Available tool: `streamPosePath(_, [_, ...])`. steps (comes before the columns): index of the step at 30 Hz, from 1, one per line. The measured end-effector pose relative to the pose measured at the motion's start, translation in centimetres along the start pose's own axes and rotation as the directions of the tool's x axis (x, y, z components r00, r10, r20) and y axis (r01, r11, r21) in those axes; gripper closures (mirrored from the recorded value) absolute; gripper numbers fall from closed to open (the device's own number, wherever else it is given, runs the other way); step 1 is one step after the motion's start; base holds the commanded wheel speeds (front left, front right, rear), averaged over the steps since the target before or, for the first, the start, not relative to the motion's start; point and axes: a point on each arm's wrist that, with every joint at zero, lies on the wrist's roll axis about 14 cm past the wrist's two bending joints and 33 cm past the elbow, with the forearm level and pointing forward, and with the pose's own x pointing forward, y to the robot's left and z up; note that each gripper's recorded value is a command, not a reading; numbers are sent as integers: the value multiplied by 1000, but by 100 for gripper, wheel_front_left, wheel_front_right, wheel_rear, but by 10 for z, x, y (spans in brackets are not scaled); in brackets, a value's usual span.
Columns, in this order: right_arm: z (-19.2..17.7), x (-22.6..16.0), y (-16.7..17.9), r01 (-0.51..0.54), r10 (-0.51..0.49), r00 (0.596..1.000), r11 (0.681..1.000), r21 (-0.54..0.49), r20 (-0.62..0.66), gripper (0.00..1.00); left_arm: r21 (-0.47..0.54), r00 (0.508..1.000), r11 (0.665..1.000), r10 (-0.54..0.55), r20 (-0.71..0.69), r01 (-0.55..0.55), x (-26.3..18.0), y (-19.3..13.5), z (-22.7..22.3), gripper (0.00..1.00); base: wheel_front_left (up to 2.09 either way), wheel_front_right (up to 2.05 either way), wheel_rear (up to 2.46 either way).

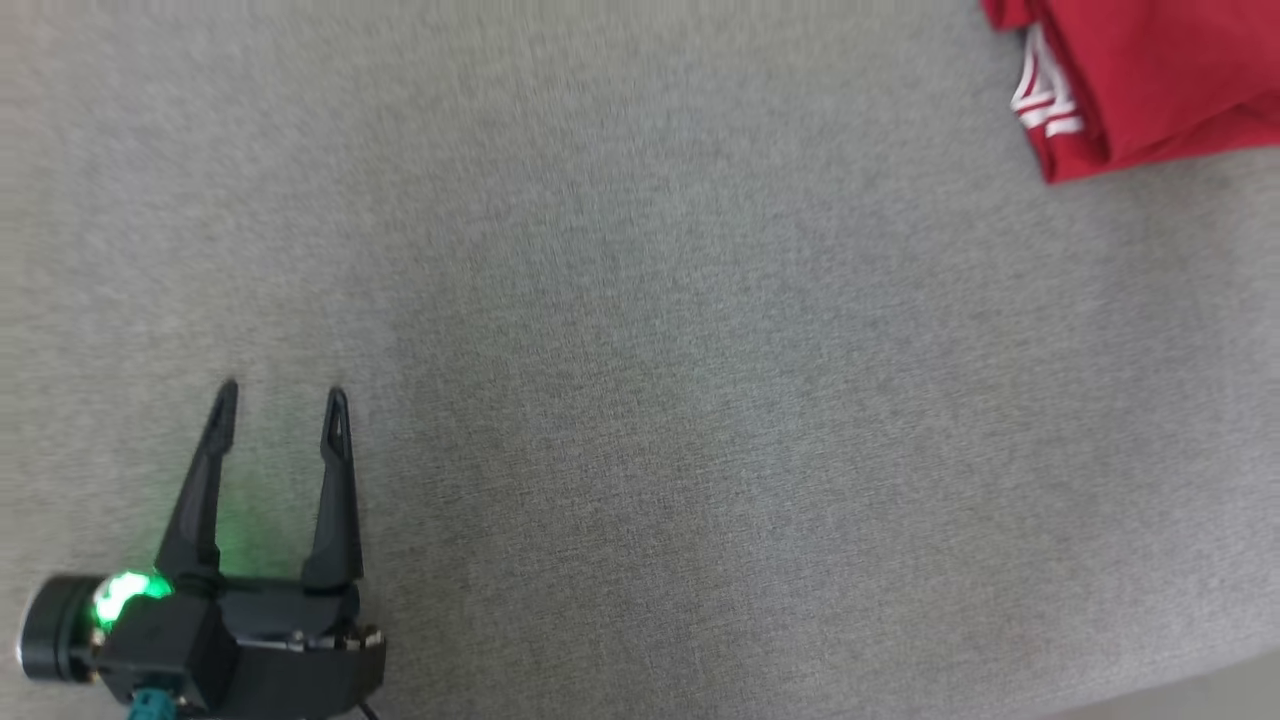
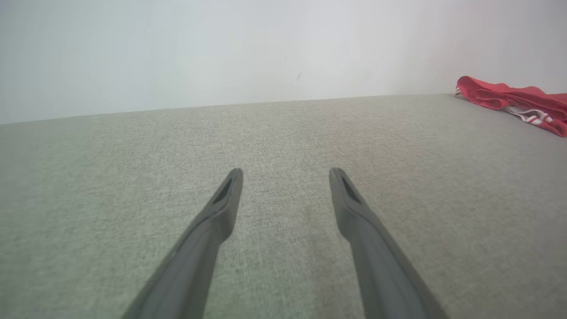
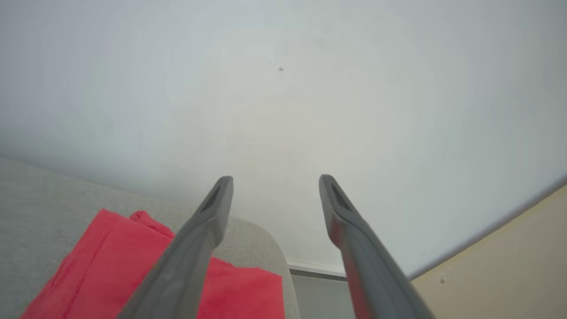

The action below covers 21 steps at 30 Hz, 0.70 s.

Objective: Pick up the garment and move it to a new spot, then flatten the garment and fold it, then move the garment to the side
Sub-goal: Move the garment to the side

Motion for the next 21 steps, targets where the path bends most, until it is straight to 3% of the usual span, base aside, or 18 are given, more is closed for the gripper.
streamPosePath(7, [55,-30,12,-33,5,981,990,137,195,0,5,997,997,75,7,-75,-26,10,19,0,0,0,0])
streamPosePath(11, [65,-59,32,-80,23,965,975,205,263,0,23,993,993,116,13,-116,-45,17,31,0,0,0,0])
streamPosePath(21, [67,-135,102,-206,67,940,893,400,335,0,49,973,973,220,68,-223,-87,39,63,0,0,0,0])
